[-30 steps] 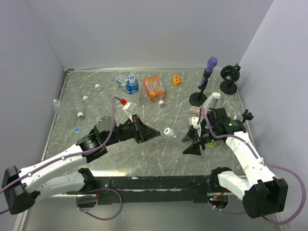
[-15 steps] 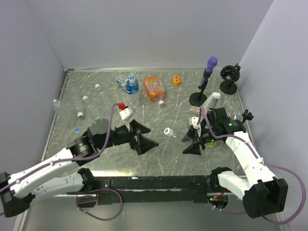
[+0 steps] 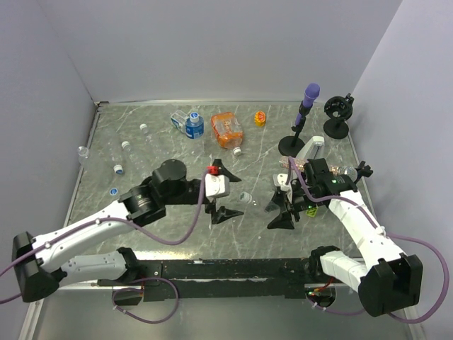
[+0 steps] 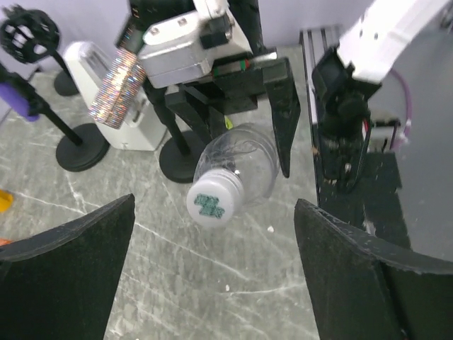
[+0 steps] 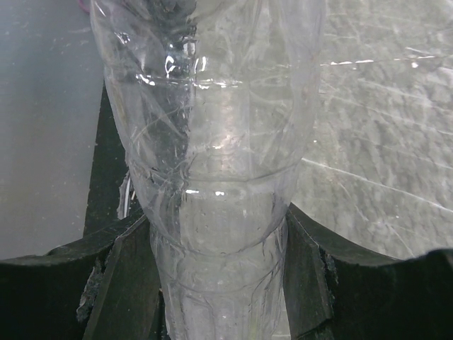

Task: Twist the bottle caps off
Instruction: Unscrew the bottle cap from the plastic bottle.

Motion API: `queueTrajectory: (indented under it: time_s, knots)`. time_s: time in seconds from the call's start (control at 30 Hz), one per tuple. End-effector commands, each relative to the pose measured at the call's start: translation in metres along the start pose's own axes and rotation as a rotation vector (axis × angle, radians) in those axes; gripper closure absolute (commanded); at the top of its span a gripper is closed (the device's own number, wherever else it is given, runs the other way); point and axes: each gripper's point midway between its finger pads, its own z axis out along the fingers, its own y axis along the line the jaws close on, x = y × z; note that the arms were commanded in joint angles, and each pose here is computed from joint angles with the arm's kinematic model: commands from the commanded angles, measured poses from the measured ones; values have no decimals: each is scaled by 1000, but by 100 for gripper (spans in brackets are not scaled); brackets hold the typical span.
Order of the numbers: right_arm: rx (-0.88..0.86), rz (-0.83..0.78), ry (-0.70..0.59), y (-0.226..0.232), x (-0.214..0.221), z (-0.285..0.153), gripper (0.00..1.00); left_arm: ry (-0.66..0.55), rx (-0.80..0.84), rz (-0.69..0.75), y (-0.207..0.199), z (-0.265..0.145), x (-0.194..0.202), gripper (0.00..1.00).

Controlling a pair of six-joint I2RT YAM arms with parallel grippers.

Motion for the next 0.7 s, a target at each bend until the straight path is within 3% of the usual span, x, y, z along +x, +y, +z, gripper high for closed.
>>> queueTrajectory:
  time_s: [0.0, 0.23, 0.33, 0.67]
  knots:
    - [-23, -54, -8, 0, -7, 2, 77, 12, 90, 107, -4, 9, -7, 7]
    - [-24, -59, -6, 1, -7, 3, 77, 45, 133, 74, -5, 13, 2, 25]
    - [-27, -60, -6, 1, -7, 4, 77, 38, 130, 69, -5, 13, 1, 46]
    - [-25, -56, -3, 0, -6, 4, 77, 24, 146, 41, -6, 17, -1, 42]
